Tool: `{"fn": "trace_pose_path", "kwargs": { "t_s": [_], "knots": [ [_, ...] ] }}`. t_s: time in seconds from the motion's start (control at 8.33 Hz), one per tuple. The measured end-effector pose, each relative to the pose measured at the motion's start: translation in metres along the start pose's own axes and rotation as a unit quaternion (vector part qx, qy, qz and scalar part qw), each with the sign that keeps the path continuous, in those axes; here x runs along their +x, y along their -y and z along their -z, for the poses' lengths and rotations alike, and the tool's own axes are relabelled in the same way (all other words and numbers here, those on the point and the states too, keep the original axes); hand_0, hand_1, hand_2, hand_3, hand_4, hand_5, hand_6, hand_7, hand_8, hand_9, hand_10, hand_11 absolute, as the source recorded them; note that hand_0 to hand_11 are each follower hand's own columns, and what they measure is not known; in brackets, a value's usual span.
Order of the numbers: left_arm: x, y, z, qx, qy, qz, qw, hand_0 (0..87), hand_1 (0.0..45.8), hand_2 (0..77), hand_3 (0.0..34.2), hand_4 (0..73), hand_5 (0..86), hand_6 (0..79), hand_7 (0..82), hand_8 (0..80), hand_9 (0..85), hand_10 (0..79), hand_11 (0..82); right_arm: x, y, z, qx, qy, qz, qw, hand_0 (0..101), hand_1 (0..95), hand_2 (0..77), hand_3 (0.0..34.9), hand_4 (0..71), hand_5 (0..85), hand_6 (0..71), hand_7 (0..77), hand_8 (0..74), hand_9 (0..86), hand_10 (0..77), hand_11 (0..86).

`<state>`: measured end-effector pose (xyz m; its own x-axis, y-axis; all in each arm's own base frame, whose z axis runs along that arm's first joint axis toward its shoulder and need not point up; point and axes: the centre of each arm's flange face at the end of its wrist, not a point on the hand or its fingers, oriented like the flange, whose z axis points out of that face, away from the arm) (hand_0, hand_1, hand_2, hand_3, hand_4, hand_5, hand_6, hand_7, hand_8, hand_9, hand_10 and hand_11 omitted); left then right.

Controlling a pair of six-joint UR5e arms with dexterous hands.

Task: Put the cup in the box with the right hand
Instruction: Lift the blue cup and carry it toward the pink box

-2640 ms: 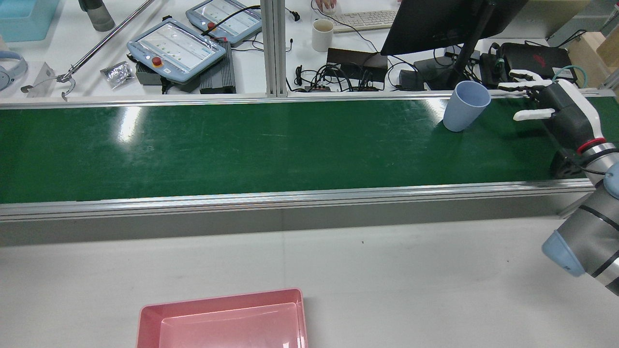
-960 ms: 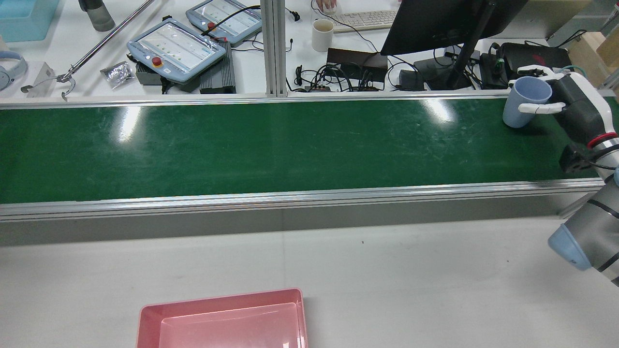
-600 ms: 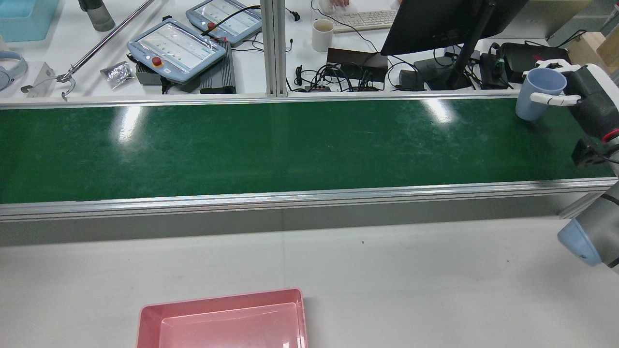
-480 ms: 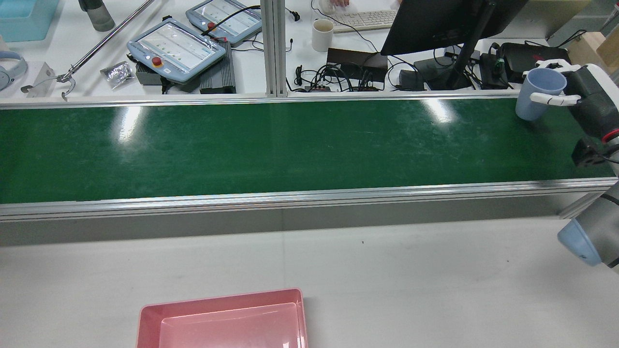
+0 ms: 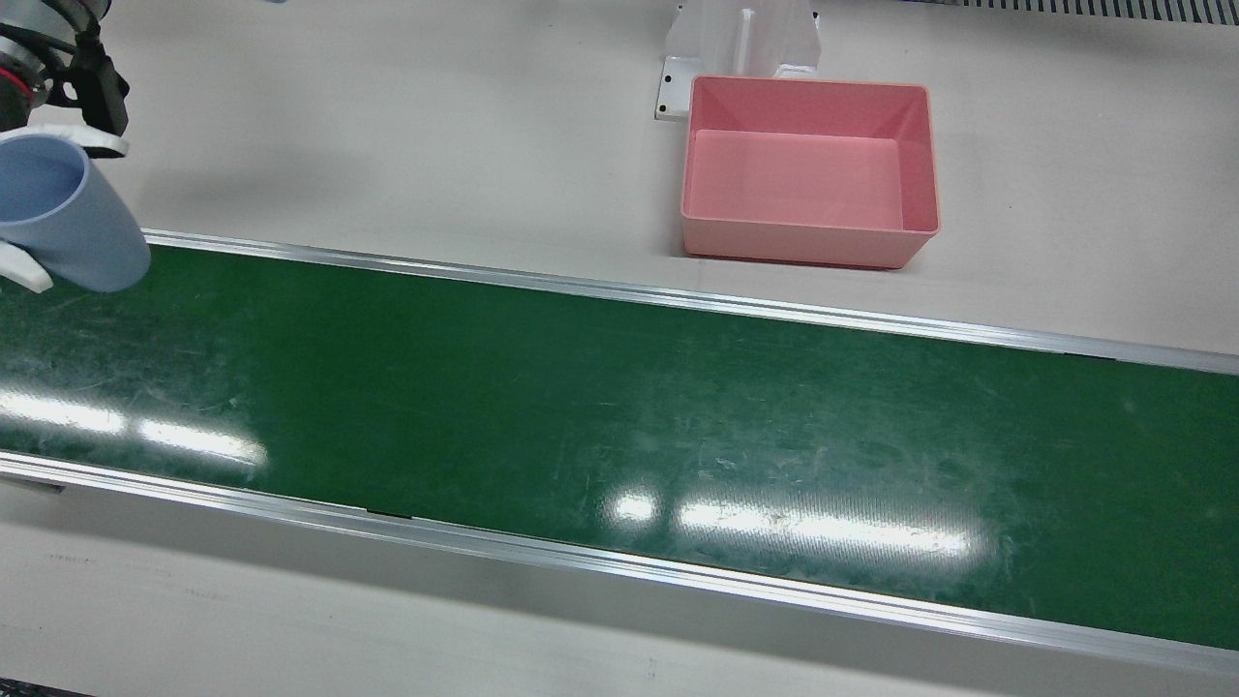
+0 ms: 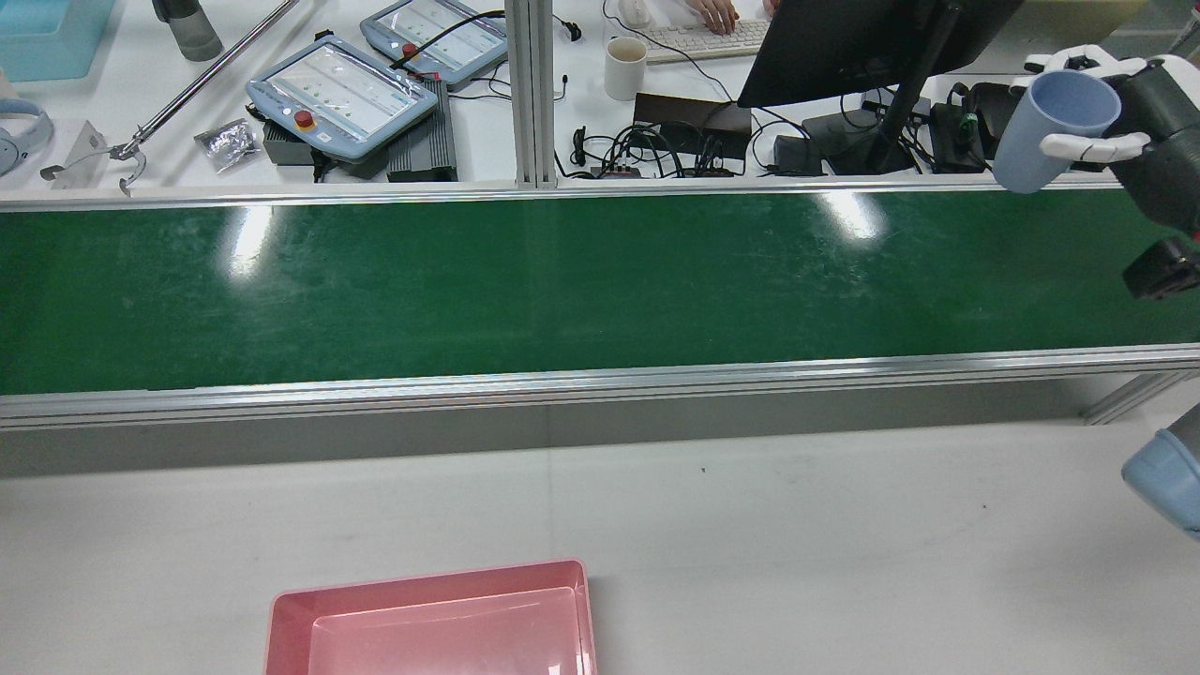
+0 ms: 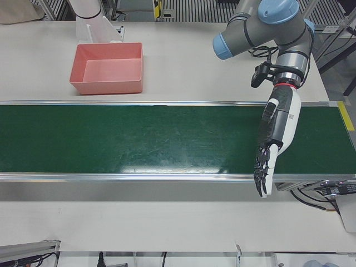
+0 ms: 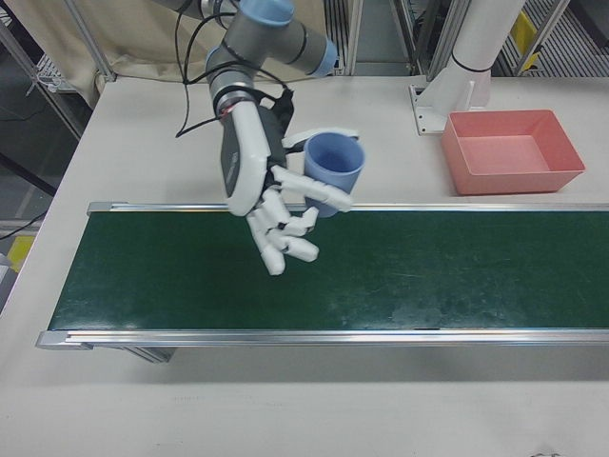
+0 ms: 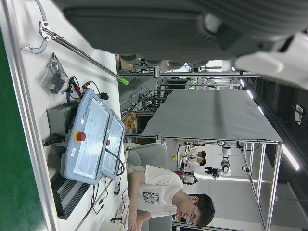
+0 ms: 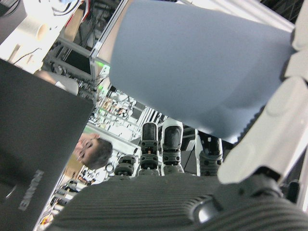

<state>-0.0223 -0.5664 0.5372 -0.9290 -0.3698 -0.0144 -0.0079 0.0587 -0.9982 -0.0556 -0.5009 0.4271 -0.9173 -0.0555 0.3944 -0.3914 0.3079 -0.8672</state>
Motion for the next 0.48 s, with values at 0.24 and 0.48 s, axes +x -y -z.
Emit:
{"fn": "trace_pose_path", "kwargs": {
  "t_s": [0.24, 0.48],
  "knots": [
    [0.000, 0.000, 0.000, 0.000, 0.000, 0.000, 1.0000, 0.0, 0.5, 0.5, 0.0, 0.0, 0.0, 0.0, 0.0, 0.0, 0.0, 0.0, 0.0, -0.007, -0.131, 0.017, -0.078, -0.024, -0.001, 0.9966, 49, 1.6, 19.1, 0.0, 50.7, 0.0, 16.9, 69.8, 14.2, 32.2, 6.0, 9.8],
    [0.000, 0.000, 0.000, 0.000, 0.000, 0.000, 1.0000, 0.0, 0.5, 0.5, 0.0, 0.0, 0.0, 0.0, 0.0, 0.0, 0.0, 0.0, 0.0, 0.045, -0.221, 0.062, -0.122, -0.061, -0.004, 0.9907, 49, 2.2, 19.1, 0.0, 50.7, 0.0, 17.5, 69.8, 16.4, 35.5, 7.6, 9.8]
  ]
}}
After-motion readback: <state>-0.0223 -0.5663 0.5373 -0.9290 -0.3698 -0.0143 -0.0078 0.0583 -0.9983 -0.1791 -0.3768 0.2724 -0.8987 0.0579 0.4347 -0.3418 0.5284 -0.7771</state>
